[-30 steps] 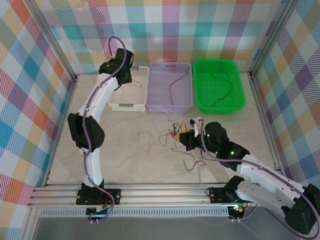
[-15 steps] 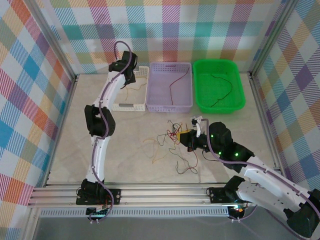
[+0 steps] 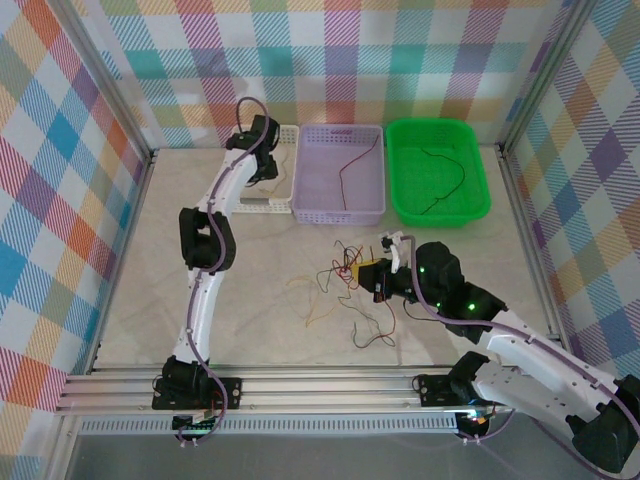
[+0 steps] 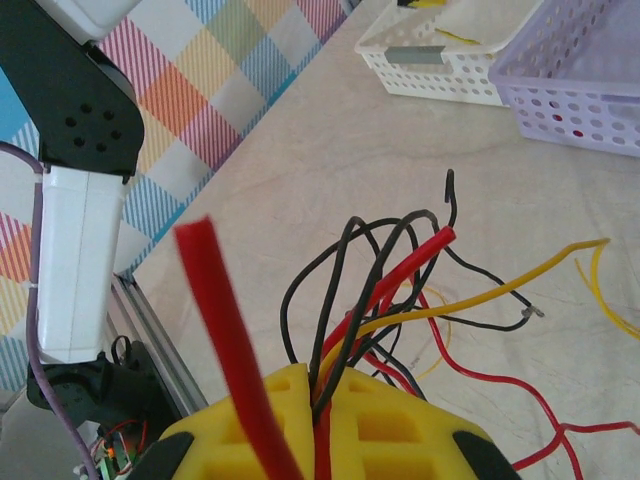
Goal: Untangle the cables
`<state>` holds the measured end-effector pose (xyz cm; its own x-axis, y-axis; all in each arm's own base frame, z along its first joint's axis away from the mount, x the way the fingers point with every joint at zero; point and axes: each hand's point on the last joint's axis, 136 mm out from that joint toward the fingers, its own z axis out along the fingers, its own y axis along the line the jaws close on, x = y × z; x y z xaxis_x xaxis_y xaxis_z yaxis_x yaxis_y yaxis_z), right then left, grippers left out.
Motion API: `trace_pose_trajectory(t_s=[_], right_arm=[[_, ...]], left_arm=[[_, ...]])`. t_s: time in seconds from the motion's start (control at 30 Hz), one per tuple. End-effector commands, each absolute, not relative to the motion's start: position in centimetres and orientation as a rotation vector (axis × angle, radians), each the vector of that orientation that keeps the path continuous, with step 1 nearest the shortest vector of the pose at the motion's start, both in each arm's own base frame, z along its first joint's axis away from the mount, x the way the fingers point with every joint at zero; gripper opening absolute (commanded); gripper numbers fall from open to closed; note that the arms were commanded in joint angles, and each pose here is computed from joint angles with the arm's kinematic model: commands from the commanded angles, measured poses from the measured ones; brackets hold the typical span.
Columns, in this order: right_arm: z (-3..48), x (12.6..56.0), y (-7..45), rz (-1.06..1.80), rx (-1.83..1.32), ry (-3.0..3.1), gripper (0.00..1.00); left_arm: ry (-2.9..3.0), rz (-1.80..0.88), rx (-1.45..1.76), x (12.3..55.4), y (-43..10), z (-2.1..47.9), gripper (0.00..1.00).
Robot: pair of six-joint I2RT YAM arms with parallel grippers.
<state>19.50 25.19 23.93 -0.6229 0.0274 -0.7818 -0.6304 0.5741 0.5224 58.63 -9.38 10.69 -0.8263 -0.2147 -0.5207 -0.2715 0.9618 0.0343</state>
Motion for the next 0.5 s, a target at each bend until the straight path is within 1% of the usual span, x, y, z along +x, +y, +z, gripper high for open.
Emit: trace_pose_trajectory(t_s=[0.0,0.07,0.1,0.13,0.27,0.37,0.47], right_arm=[[26.7,19.1,25.6,1.128,-0.49,1.954,0.0],[26.9,19.1,25.6,1.128,-0.488,1.946,0.0],[27.1,19.1,25.5,1.12,-0.486,1.947,0.0],[27.2,19.2,25.4,1.113,-0.483,1.946,0.0],[28.0,19.6,25.5,1.083,-0.492,1.94,0.0],[28.8,19.9,25.7,1.076,-0.504,1.928,0.0],[29.3,20.4,25.9,1.051,-0.517,1.932,0.0]], left_arm=[[2.491,0.005,-0.367,57.7,-10.0,17.2,0.65],[2.468,-0.044,-0.365,57.0,-10.3,19.4,0.77],[2.463,-0.064,-0.361,56.6,-10.5,20.3,0.94],[2.456,-0.085,-0.359,56.1,-10.7,21.4,1.0],[2.403,-0.153,-0.324,53.7,-12.0,25.6,1.0],[2.386,-0.169,-0.32,51.1,-12.4,27.5,1.0],[2.334,-0.344,-0.34,47.4,-13.8,28.7,1.0]])
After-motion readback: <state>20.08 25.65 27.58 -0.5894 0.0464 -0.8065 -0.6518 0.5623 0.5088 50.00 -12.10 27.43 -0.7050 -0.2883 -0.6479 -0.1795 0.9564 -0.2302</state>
